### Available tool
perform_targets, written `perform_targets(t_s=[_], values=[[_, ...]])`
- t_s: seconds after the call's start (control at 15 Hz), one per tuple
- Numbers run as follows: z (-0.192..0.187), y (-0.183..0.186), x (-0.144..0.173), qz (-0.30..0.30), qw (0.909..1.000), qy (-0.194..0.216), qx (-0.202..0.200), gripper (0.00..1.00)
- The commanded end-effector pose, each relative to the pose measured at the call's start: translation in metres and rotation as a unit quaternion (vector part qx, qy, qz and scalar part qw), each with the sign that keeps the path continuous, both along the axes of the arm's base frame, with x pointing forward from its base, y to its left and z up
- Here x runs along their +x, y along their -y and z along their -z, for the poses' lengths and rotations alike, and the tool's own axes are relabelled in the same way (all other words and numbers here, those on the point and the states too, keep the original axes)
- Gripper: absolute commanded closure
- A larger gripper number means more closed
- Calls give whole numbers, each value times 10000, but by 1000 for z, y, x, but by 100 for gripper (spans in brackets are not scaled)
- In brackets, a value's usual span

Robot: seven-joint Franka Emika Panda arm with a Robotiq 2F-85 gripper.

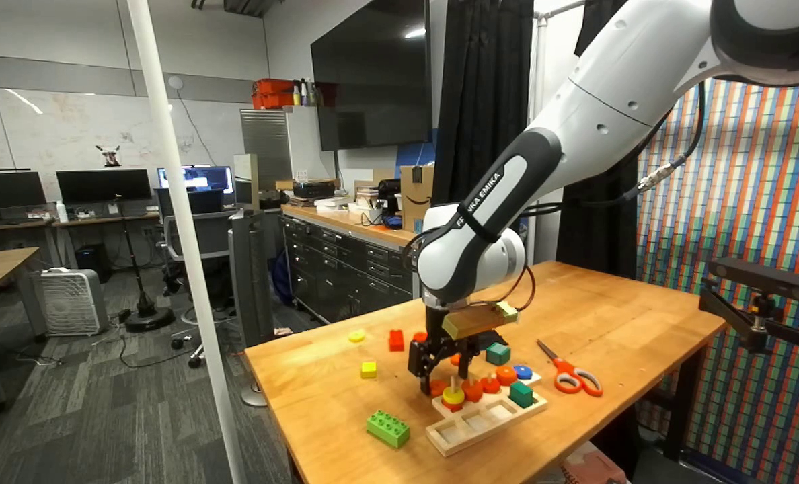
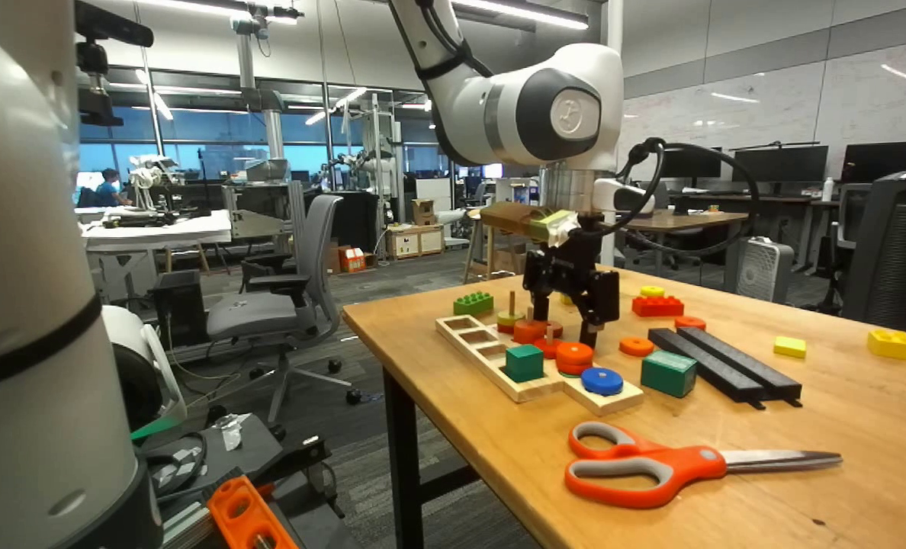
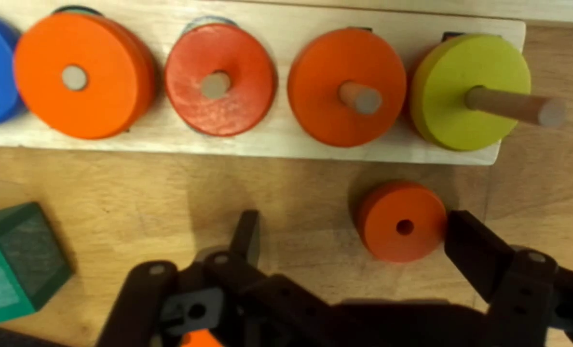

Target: Put the orange circle onto the wooden object.

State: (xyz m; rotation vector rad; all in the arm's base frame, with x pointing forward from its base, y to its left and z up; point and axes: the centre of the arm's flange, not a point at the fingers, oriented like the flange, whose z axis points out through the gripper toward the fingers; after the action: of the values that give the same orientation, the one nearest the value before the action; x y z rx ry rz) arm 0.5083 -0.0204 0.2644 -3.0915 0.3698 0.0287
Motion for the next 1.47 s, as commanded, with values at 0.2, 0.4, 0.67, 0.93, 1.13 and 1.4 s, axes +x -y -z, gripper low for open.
perform_targets(t_s=[0.2, 0.4, 0.67, 0.93, 1.13, 1.4], values=[[-7, -5, -5, 7, 9999, -114, 68, 25], [-9, -4, -5, 23, 9999, -127, 91, 48], [-11, -4, -5, 34, 9999, -132, 102, 80], [-19, -2, -6, 45, 9999, -138, 58, 81], [-38, 5, -7, 143, 9999, -22, 27, 82], [-68, 12, -9, 258, 9994, 246, -18, 82]])
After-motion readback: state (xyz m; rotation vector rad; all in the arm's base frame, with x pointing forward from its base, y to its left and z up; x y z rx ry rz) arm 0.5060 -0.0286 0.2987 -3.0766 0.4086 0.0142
